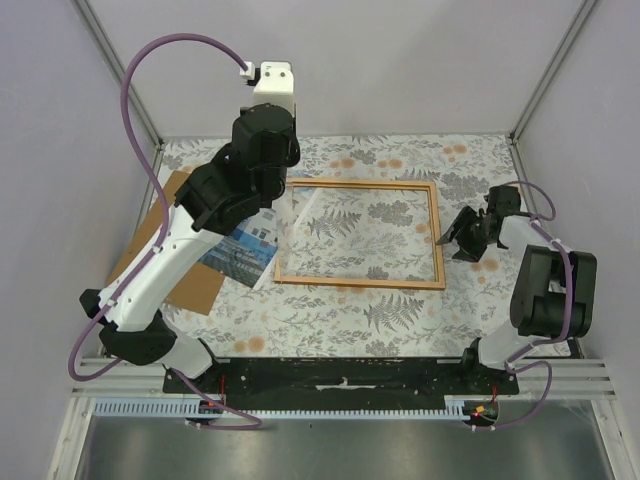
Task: Put the photo into the frame
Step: Turn over the frame body at the center of the board, then adjust the frame body at the center of the board.
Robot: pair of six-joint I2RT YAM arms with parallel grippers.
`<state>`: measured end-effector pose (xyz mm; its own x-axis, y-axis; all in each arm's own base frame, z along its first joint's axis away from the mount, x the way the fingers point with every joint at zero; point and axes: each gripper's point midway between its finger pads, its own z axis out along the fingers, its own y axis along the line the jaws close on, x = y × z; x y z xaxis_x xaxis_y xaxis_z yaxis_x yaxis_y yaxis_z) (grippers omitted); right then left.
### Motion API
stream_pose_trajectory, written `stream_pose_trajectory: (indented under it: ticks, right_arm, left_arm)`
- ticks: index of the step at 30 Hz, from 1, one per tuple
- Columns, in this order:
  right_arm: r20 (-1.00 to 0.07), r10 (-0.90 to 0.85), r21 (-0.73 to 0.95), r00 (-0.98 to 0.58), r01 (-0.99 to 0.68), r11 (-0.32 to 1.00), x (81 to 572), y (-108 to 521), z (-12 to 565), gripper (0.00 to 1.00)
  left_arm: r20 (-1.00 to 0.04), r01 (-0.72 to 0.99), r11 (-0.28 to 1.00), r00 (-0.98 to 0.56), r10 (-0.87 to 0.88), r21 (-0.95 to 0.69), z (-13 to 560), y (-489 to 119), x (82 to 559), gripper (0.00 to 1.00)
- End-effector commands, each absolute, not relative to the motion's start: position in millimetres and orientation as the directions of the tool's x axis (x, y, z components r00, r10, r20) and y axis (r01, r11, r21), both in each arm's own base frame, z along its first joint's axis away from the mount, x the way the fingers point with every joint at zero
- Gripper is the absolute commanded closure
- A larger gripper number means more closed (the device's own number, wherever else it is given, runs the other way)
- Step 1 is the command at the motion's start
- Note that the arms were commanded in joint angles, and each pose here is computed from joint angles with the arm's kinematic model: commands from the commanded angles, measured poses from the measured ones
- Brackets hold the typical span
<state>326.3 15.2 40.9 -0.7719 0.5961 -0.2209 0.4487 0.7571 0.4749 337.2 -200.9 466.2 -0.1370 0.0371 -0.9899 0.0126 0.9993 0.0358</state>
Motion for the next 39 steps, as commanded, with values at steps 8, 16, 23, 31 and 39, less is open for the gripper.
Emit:
stream_pose_trajectory:
  ticks: [8, 16, 23, 31, 39]
  right_arm:
    - [-0.620, -0.015, 0.174, -0.784, -0.156, 0.972, 350, 118, 130, 0.21]
    - [-0.622, -0.508, 0.020, -0.596, -0.661, 0.750, 313, 235, 102, 0.21]
    - [-0.541, -0.683, 0.016, -0.491, -0.818, 0.575, 278, 281, 75, 0.21]
    - [-0.460, -0.760, 0.007, -0.459, -0.858, 0.514, 256, 291, 49, 0.21]
    - [-0.410, -0.788, -0.011, -0.459, -0.861, 0.508, 256, 286, 32, 0.24]
  left_arm:
    - [-0.996, -0.062, 0.996, -0.061, -0.063, -0.060, 511, -161, 315, 0.98]
    - [-0.998, -0.172, 0.983, 0.009, -0.056, -0.057, 543, -128, 305, 0.98]
    - [-0.997, -0.185, 0.980, 0.023, -0.071, -0.074, 548, -122, 302, 0.98]
    - [-0.997, -0.180, 0.980, 0.029, -0.076, -0.080, 550, -122, 301, 0.98]
    - [-0.997, -0.168, 0.982, 0.025, -0.079, -0.083, 547, -126, 303, 0.98]
